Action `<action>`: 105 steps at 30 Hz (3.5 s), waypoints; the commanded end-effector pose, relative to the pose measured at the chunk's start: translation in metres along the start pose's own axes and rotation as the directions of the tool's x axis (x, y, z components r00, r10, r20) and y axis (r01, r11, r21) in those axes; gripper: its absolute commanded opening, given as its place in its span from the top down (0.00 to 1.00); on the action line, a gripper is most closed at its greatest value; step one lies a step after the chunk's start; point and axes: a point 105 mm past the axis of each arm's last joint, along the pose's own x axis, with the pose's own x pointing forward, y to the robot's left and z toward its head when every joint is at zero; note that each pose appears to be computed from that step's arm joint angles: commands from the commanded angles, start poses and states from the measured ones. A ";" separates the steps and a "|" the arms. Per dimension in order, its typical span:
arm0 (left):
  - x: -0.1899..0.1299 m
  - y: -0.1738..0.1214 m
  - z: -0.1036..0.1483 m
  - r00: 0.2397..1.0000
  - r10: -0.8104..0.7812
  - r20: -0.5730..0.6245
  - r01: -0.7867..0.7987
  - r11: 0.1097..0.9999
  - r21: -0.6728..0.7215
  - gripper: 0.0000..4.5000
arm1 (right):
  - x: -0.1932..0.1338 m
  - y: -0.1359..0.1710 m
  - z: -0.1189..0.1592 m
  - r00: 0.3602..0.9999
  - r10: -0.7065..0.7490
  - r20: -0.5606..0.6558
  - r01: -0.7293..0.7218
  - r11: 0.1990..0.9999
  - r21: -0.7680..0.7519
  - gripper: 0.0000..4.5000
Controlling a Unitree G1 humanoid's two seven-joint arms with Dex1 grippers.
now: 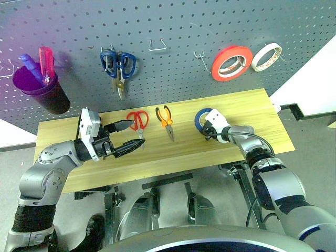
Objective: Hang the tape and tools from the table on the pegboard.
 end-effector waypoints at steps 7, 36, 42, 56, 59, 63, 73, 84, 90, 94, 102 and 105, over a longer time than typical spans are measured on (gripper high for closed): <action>-0.002 -0.003 0.005 1.000 -0.010 0.003 0.010 0.999 0.048 0.00 | -0.004 -0.005 0.005 0.999 -0.013 0.047 0.011 0.999 0.041 0.85; 0.006 0.009 0.013 0.999 -0.028 0.032 0.023 0.992 0.123 0.00 | -0.072 -0.014 0.032 0.921 -0.070 0.383 -0.112 0.894 0.434 0.85; 0.006 0.010 0.013 0.999 -0.028 0.034 0.023 0.992 0.124 0.00 | -0.091 -0.003 0.035 0.888 -0.106 0.448 -0.143 0.861 0.488 0.85; 0.006 0.010 0.015 0.999 -0.036 0.034 0.031 0.990 0.134 0.00 | -0.129 0.004 0.066 0.760 -0.207 0.616 -0.188 0.838 0.513 0.85; 0.006 0.011 0.016 0.999 -0.036 0.035 0.031 0.990 0.135 0.00 | -0.135 0.002 0.072 0.733 -0.228 0.641 -0.174 0.848 0.501 0.85; 0.006 0.011 0.015 0.999 -0.037 0.035 0.032 0.990 0.136 0.00 | -0.141 0.002 0.082 0.707 -0.226 0.670 -0.176 0.861 0.477 0.85; 0.008 0.012 0.016 0.998 -0.042 0.037 0.036 0.989 0.144 0.00 | -0.152 0.010 0.113 0.644 -0.189 0.741 -0.205 0.891 0.405 0.85; 0.009 0.012 0.021 0.998 -0.037 0.054 0.028 0.988 0.153 0.00 | -0.160 0.025 0.145 0.580 -0.122 0.806 -0.241 0.919 0.313 0.85; 0.010 0.009 0.023 0.997 -0.045 0.064 0.036 0.990 0.138 0.00 | -0.150 0.029 0.154 0.575 -0.091 0.813 -0.237 0.933 0.272 0.85; 0.009 0.005 0.028 0.995 -0.049 0.083 0.039 0.992 0.122 0.00 | -0.142 0.026 0.156 0.577 -0.081 0.813 -0.218 0.944 0.249 0.85; 0.006 -0.003 0.040 0.992 -0.053 0.112 0.042 0.994 0.096 0.00 | -0.123 0.016 0.151 0.604 -0.099 0.791 -0.107 0.973 0.203 0.85; 0.006 -0.007 0.041 0.992 -0.065 0.105 0.055 0.994 0.093 0.00 | -0.117 0.012 0.153 0.599 -0.104 0.794 -0.085 0.978 0.192 0.85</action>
